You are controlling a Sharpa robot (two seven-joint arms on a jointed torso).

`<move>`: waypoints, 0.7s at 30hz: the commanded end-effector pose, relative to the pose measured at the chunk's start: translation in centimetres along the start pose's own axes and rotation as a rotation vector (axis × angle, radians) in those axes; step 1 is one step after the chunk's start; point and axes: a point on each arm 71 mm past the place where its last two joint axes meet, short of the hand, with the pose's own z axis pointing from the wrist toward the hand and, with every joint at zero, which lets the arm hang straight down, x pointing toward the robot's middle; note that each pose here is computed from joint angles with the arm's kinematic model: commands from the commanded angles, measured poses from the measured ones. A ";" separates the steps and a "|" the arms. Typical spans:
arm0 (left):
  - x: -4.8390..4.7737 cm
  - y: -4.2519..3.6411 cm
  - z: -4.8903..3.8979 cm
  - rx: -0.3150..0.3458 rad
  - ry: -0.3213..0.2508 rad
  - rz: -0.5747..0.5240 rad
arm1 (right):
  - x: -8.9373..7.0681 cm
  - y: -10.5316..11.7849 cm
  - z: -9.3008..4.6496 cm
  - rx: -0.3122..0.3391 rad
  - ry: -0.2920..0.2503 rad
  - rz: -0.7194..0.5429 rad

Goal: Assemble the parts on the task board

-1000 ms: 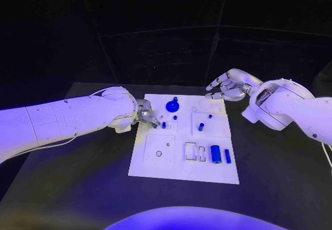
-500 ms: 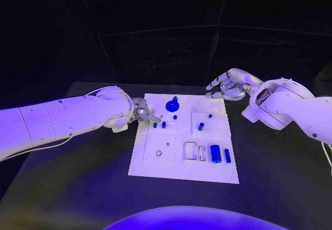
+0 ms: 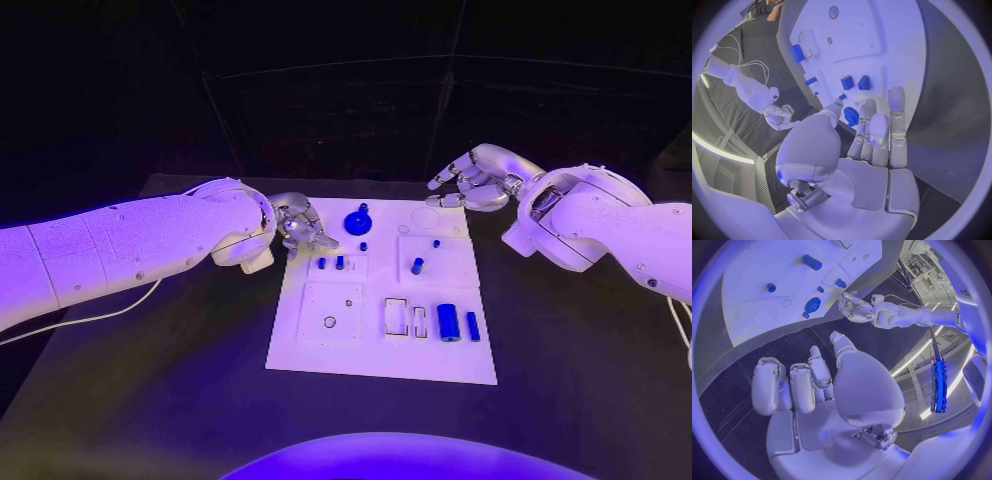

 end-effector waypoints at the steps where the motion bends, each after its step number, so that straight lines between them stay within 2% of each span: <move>1: -0.48 -2.33 0.28 0.249 -0.066 -0.053 | -0.1 0.1 0.0 -0.004 -0.003 0.001; 5: -0.73 -3.75 0.67 0.387 -0.137 0.026 | -0.2 0.1 0.1 -0.007 -0.011 0.002; 8: -0.80 -4.49 1.03 0.447 -0.175 0.108 | -0.2 0.1 0.1 -0.010 -0.013 0.002; 15: 0.06 -5.44 2.06 0.459 -0.144 0.307 | 0.3 0.8 0.2 -0.025 0.004 0.007; 21: 0.85 -6.08 3.11 0.443 -0.117 0.412 | 0.5 1.1 0.2 -0.032 0.009 0.008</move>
